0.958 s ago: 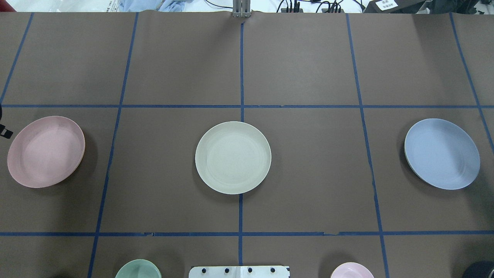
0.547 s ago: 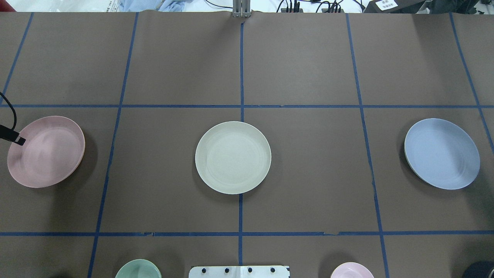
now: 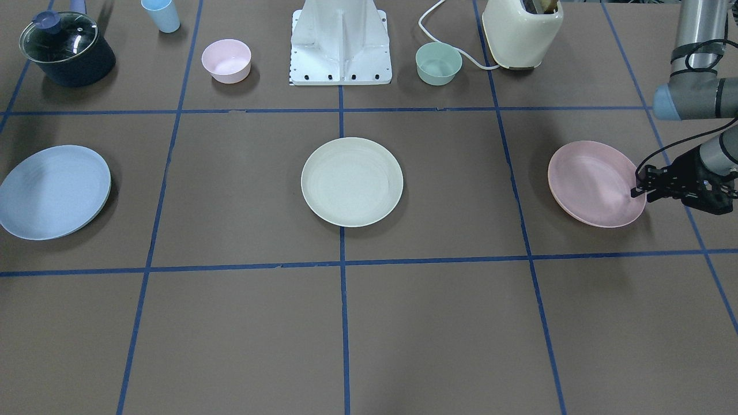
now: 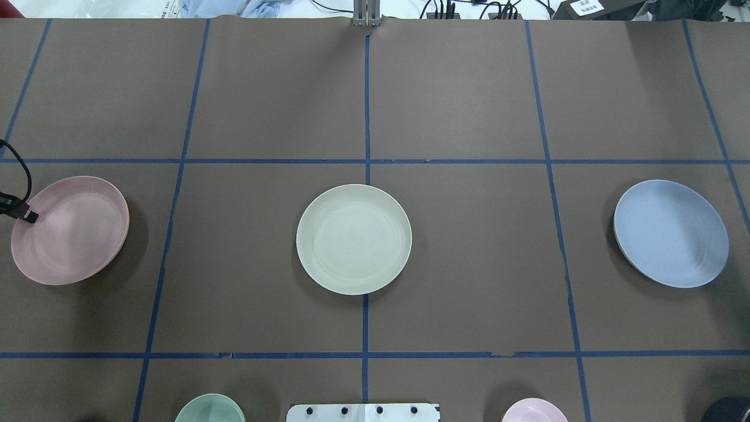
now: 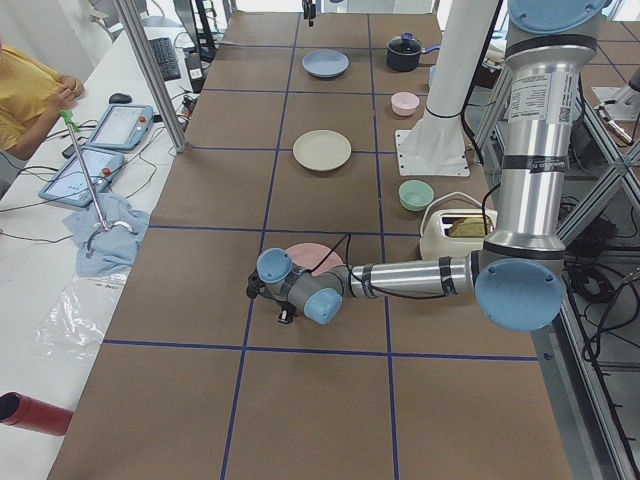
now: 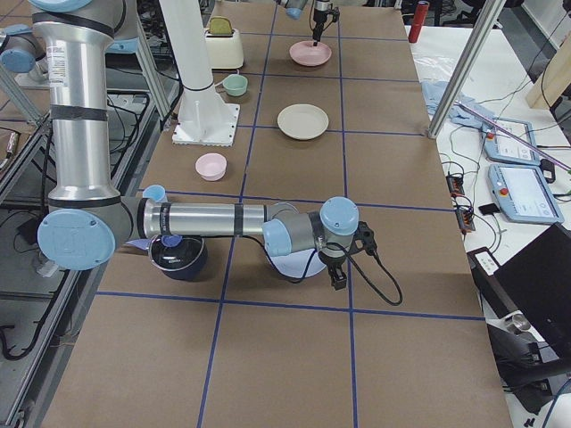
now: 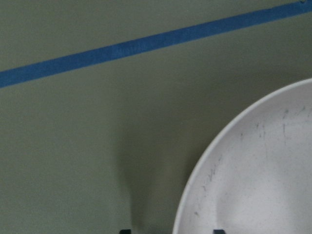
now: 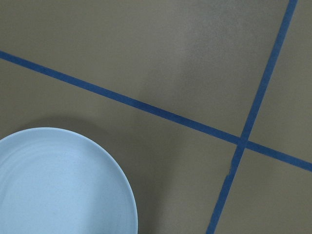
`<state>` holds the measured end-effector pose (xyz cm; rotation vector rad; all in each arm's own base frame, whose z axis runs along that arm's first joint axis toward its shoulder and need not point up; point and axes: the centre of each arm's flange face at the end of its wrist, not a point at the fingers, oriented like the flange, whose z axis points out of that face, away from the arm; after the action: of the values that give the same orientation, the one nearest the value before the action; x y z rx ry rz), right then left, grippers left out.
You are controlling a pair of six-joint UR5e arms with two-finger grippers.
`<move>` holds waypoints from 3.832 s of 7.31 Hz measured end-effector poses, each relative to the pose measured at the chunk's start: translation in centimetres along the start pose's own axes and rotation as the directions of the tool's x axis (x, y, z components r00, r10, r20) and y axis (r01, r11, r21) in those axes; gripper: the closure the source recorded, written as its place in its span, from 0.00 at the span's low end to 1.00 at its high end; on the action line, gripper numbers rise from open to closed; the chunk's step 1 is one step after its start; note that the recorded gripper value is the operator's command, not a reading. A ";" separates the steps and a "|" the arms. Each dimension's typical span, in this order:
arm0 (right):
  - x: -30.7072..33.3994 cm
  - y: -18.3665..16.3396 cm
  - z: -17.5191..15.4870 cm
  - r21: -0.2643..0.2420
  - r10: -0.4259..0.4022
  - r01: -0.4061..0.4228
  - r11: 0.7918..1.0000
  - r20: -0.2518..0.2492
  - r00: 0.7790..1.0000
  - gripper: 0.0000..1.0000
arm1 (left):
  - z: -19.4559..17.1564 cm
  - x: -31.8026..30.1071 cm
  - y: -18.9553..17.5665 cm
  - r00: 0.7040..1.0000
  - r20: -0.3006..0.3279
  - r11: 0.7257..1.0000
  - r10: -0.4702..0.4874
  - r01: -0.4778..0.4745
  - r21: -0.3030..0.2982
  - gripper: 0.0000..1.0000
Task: Stack three plates with pink and blue
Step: 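Reach the left gripper down and grasp the rim of the pink plate, then set the pink plate on the cream plate while the right gripper reaches the blue plate, then grasp the light blue plate rim with the right gripper, drag toward pink plate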
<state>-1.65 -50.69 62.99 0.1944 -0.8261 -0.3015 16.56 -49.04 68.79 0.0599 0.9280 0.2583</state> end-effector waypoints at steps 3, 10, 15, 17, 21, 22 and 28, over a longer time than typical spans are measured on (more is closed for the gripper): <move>-0.3 -0.5 -0.3 0.008 -0.008 0.008 1.000 -0.001 1.000 0.00 | -2.3 4.5 -1.6 0.992 -0.120 0.999 -0.041 0.042 0.000 1.00; -1.2 -1.1 0.1 0.003 0.003 -0.003 1.000 0.006 1.000 0.00 | -6.0 40.4 -8.7 0.891 -0.358 0.960 -0.278 0.261 -0.097 1.00; -2.0 -1.3 1.1 -0.013 0.009 -0.008 1.000 0.014 1.000 0.00 | -0.4 50.6 -6.6 0.910 -0.350 0.974 -0.221 0.224 -0.031 0.00; -3.9 -1.6 2.5 -0.044 0.084 -0.082 0.996 0.052 0.995 0.00 | -1.3 50.3 -6.9 0.909 -0.354 0.972 -0.220 0.235 -0.002 0.00; -4.9 -0.2 7.5 -0.128 0.172 -0.167 0.978 0.036 0.984 0.01 | -6.1 49.0 -8.4 0.898 -0.391 0.966 -0.203 0.248 0.070 0.00; -3.8 0.5 9.8 -0.129 0.151 -0.145 0.981 0.037 0.988 0.16 | -6.4 49.0 -8.3 0.897 -0.394 0.966 -0.201 0.248 0.072 0.00; -4.0 0.2 13.0 -0.089 0.173 -0.166 0.982 0.071 0.982 1.00 | -7.7 49.6 -7.8 0.891 -0.412 0.967 -0.188 0.241 0.080 0.00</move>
<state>-13.82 -49.85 68.90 0.0346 -0.9004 -0.1831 40.21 -44.82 24.04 0.0220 1.3524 -0.0010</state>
